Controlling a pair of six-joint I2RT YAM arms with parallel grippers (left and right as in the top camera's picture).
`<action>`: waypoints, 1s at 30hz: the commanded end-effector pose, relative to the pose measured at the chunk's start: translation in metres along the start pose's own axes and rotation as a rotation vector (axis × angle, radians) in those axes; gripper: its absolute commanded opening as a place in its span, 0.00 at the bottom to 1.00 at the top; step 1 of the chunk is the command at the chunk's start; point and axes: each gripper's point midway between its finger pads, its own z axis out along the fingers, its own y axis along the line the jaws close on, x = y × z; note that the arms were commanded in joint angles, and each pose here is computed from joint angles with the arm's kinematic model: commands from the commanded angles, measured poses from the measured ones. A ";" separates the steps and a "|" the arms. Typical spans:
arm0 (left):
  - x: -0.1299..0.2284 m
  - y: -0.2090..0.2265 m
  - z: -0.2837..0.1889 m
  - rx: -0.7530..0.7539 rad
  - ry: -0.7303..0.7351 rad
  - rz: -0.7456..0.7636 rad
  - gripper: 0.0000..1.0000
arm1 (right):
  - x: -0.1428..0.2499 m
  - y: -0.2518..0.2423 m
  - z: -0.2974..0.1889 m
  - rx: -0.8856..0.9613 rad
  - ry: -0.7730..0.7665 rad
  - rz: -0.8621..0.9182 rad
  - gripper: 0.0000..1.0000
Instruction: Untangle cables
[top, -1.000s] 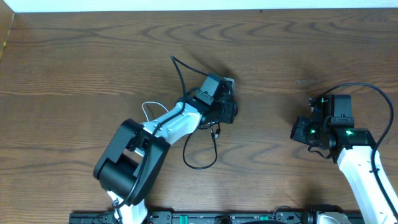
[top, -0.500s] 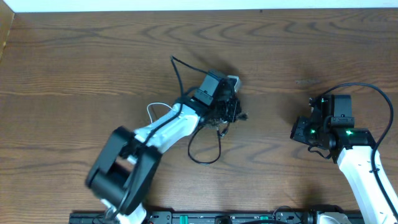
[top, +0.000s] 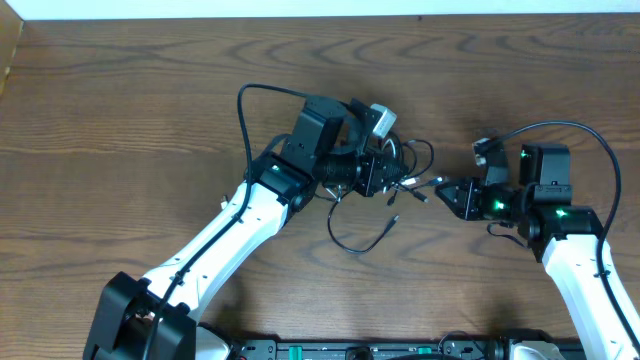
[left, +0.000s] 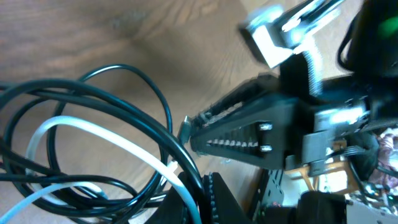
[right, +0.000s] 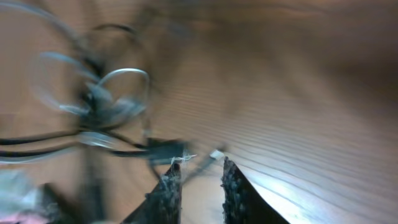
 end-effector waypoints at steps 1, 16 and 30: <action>0.002 -0.007 -0.004 0.023 0.019 -0.005 0.08 | 0.003 0.039 -0.004 -0.222 0.016 -0.065 0.30; 0.012 -0.048 -0.007 0.240 0.083 0.032 0.08 | 0.000 0.001 0.000 0.001 -0.005 0.048 0.39; 0.003 -0.068 -0.013 0.346 0.060 0.098 0.08 | 0.030 -0.002 0.004 0.066 0.101 0.281 0.41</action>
